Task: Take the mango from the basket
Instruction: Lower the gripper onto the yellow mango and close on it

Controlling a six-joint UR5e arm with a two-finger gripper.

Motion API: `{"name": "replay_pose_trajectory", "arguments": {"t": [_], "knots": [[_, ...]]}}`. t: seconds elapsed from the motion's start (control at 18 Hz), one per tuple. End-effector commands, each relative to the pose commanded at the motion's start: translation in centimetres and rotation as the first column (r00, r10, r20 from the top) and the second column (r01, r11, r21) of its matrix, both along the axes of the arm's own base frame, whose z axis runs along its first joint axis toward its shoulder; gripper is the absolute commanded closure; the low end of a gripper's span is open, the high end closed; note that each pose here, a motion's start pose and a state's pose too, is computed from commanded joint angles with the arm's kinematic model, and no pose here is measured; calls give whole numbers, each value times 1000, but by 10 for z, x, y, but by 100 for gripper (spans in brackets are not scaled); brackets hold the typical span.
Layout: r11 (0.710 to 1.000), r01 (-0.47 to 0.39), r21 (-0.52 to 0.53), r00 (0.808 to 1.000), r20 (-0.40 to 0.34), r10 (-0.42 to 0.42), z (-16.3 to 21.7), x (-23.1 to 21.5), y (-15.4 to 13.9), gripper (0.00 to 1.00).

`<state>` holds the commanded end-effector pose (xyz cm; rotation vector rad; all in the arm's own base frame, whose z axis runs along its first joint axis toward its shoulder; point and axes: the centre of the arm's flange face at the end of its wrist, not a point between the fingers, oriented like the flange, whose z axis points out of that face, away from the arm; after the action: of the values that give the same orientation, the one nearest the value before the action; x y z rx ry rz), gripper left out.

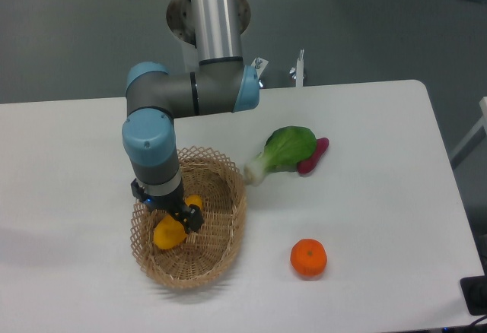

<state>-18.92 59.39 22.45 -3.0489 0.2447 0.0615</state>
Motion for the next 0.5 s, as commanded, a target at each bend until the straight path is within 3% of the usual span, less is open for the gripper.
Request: {"name": "replay_pose_trajectory", "arguments": {"t": [0.22, 0.39, 0.5], "knots": [[1000, -5, -3, 1000, -5, 5, -2, -1, 1, 0], [1000, 7, -15, 999, -38, -7, -8, 3, 6, 27], [1000, 14, -13, 999, -40, -15, -6, 5, 7, 37]]}}
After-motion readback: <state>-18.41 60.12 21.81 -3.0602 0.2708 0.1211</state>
